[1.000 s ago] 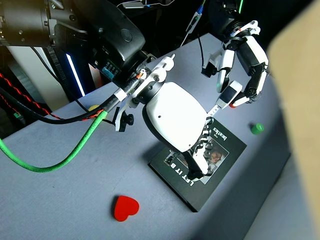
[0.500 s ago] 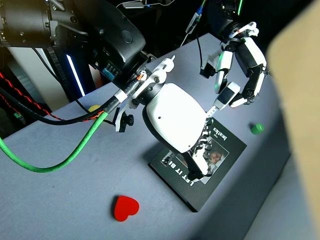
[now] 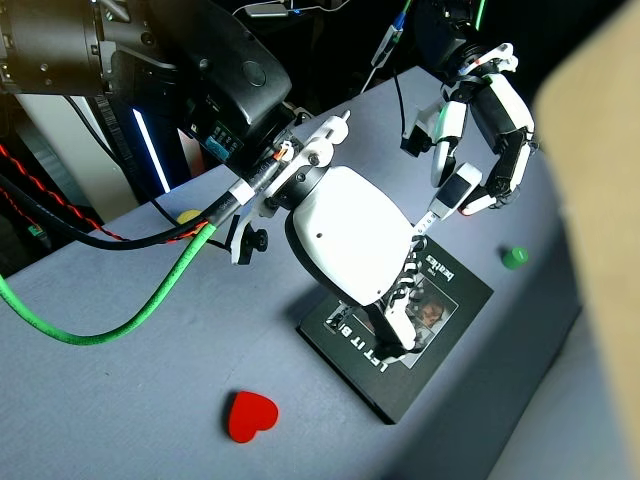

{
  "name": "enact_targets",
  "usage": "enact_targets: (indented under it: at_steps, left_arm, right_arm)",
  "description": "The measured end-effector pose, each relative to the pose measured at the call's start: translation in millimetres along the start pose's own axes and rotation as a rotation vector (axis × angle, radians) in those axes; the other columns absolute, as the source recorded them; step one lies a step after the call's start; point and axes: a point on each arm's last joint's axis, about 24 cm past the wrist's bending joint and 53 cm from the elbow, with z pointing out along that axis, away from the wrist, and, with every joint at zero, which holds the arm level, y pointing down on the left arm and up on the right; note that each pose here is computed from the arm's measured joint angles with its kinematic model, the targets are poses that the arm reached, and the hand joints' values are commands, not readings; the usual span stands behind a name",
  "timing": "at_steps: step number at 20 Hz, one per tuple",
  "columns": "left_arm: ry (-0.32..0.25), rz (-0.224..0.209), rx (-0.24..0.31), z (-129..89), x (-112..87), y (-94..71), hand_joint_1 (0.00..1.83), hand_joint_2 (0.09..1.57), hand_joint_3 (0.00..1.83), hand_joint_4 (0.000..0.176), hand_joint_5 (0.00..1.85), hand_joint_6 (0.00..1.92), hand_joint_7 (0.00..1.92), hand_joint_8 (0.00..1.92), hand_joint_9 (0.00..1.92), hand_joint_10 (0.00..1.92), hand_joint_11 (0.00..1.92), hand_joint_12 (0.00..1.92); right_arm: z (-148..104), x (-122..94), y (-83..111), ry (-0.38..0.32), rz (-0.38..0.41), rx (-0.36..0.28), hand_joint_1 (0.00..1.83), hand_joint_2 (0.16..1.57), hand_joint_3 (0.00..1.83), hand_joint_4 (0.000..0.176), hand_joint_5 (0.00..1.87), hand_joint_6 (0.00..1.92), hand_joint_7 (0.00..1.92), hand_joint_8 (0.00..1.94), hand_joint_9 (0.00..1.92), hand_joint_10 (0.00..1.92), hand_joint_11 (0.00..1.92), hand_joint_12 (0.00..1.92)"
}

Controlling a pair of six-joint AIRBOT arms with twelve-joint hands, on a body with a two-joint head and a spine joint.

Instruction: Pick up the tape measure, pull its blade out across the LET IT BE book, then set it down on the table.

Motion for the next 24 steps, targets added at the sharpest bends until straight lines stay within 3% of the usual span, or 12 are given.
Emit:
enact_targets:
  at_steps: [5, 7, 8, 11, 12, 15, 18, 21, 23, 24]
  left_arm:
    - [-0.002, 0.001, 0.005, -0.6, -0.7, -0.5, 1.38, 1.13, 0.00, 0.000, 0.78, 0.95, 1.01, 1.00, 0.95, 1.29, 0.90, 1.17]
    - [-0.003, 0.002, 0.005, -1.0, -0.9, -0.1, 1.37, 1.16, 0.00, 0.000, 0.75, 1.02, 0.95, 1.09, 0.87, 1.35, 0.88, 1.20]
    - [-0.002, 0.003, 0.002, -1.4, -0.6, 1.1, 1.38, 1.14, 0.00, 0.000, 0.80, 0.94, 1.00, 1.02, 0.92, 1.31, 0.88, 1.21]
    - [-0.003, 0.002, 0.003, -1.6, -1.0, 1.0, 1.37, 1.16, 0.00, 0.000, 0.74, 1.03, 0.94, 1.11, 0.85, 1.36, 0.87, 1.21]
    - [-0.002, 0.002, 0.002, -1.6, -0.9, 1.2, 1.38, 1.14, 0.00, 0.000, 0.79, 0.95, 1.00, 1.03, 0.91, 1.32, 0.87, 1.21]
    - [-0.004, 0.000, 0.004, -1.5, -1.4, 0.7, 1.38, 1.12, 0.00, 0.000, 0.83, 0.90, 1.03, 0.98, 0.94, 1.28, 0.88, 1.21]
    - [-0.007, -0.003, 0.007, -1.5, -2.0, 0.1, 1.37, 1.15, 0.00, 0.000, 0.76, 1.00, 0.97, 1.06, 0.87, 1.35, 0.84, 1.24]
    - [-0.007, -0.004, 0.008, -1.6, -1.9, -0.1, 1.38, 1.12, 0.00, 0.000, 0.82, 0.91, 1.03, 0.98, 0.94, 1.29, 0.86, 1.25]
    - [-0.009, -0.006, 0.008, -1.6, -2.4, -0.2, 1.37, 1.15, 0.00, 0.000, 0.77, 0.98, 0.98, 1.04, 0.88, 1.34, 0.87, 1.23]
    - [-0.009, -0.006, 0.007, -1.6, -2.5, -0.1, 1.37, 1.15, 0.00, 0.000, 0.77, 0.99, 0.98, 1.05, 0.87, 1.34, 0.87, 1.23]
  right_arm:
    - [0.0, -0.3, 0.1, -0.001, 0.002, 0.000, 1.21, 1.12, 0.00, 0.000, 0.88, 1.12, 1.08, 0.86, 1.19, 0.08, 0.78, 1.15]
    - [0.0, -0.2, 0.1, -0.001, 0.002, 0.000, 1.21, 1.13, 0.00, 0.000, 0.85, 1.14, 1.05, 0.91, 1.17, 0.07, 0.76, 1.17]
    - [0.0, -0.2, 0.1, -0.001, 0.002, 0.000, 1.21, 1.13, 0.00, 0.000, 0.85, 1.14, 1.05, 0.91, 1.17, 0.07, 0.75, 1.17]
    - [0.0, -0.4, 0.4, -0.001, 0.001, -0.001, 1.21, 1.13, 0.00, 0.010, 0.88, 1.13, 1.04, 0.91, 1.17, 0.07, 0.74, 1.17]
    - [0.0, -0.4, 0.4, -0.001, 0.001, -0.001, 1.20, 1.13, 0.00, 0.011, 0.88, 1.13, 1.03, 0.91, 1.17, 0.07, 0.74, 1.17]
    - [0.0, -0.5, 0.3, -0.001, 0.001, -0.001, 1.21, 1.13, 0.00, 0.004, 0.88, 1.12, 1.03, 0.93, 1.18, 0.07, 0.75, 1.17]
    - [0.0, -0.5, 0.4, -0.001, 0.001, -0.003, 1.21, 1.13, 0.00, 0.003, 0.88, 1.12, 1.03, 0.93, 1.18, 0.07, 0.75, 1.17]
    - [0.0, -0.3, 0.6, -0.001, 0.001, -0.004, 1.21, 1.13, 0.00, 0.002, 0.88, 1.11, 1.05, 0.91, 1.18, 0.07, 0.76, 1.17]
    - [0.0, -0.2, 0.9, 0.000, 0.001, -0.005, 1.20, 1.14, 0.00, 0.000, 0.84, 1.17, 1.03, 0.95, 1.13, 0.05, 0.69, 1.13]
    - [0.0, -0.1, 1.2, 0.000, 0.001, -0.006, 1.07, 1.18, 0.00, 0.000, 0.83, 1.20, 0.95, 0.48, 1.05, 0.01, 0.58, 1.08]
